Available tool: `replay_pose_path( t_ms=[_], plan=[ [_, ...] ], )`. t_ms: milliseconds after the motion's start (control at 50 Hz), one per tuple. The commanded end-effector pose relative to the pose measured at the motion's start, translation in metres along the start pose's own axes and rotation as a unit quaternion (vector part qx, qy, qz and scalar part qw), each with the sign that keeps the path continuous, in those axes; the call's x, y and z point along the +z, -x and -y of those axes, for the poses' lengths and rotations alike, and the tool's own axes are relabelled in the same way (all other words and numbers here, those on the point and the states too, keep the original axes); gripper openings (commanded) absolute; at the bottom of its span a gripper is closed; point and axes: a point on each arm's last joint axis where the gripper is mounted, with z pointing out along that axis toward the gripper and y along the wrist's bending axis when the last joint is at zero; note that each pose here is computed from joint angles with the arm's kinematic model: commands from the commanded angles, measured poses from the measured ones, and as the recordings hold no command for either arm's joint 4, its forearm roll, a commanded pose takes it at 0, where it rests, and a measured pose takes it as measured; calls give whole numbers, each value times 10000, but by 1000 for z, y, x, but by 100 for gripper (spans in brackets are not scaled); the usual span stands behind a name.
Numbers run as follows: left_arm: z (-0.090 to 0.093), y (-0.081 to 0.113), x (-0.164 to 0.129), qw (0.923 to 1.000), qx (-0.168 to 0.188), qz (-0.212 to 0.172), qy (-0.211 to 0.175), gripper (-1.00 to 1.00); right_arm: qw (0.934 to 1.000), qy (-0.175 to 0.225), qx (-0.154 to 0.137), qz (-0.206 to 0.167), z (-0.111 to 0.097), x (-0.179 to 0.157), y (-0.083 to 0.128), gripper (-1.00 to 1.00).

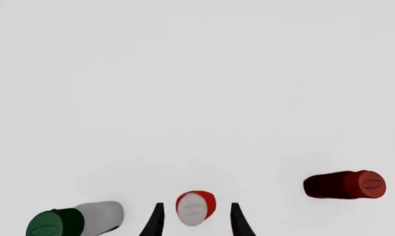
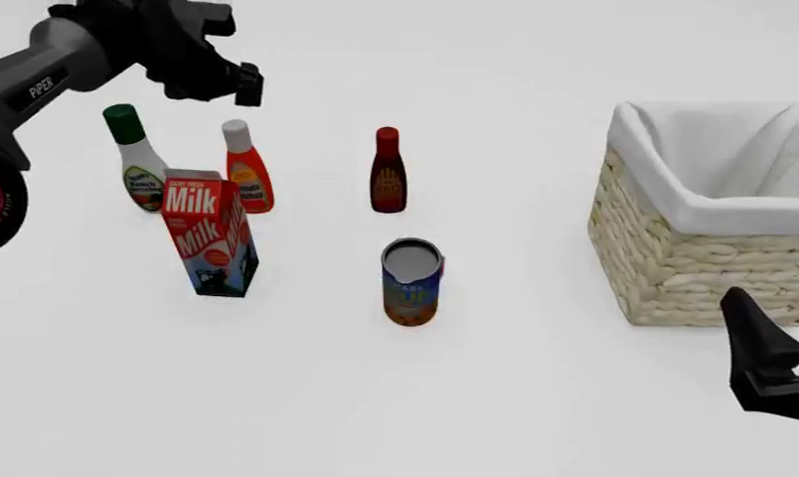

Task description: Pick the ketchup and place it in the basket.

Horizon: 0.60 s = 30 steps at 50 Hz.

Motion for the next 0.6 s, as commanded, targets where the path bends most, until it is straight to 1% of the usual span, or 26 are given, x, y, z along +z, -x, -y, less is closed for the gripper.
replay_pose_path(
  t_ms=[20,400,600],
  plan=[
    [1,-5,12,10000,-28,-54,-5,100,10000,2,-9,-25,0,2,0,100],
    [3,-15,27,9998,-96,-160,-25,100,10000,2,-17,-64,0,4,-1,100],
    [1,-21,36,9997,-126,-222,-6,100,10000,7,-24,-85,0,5,-1,100]
  ],
)
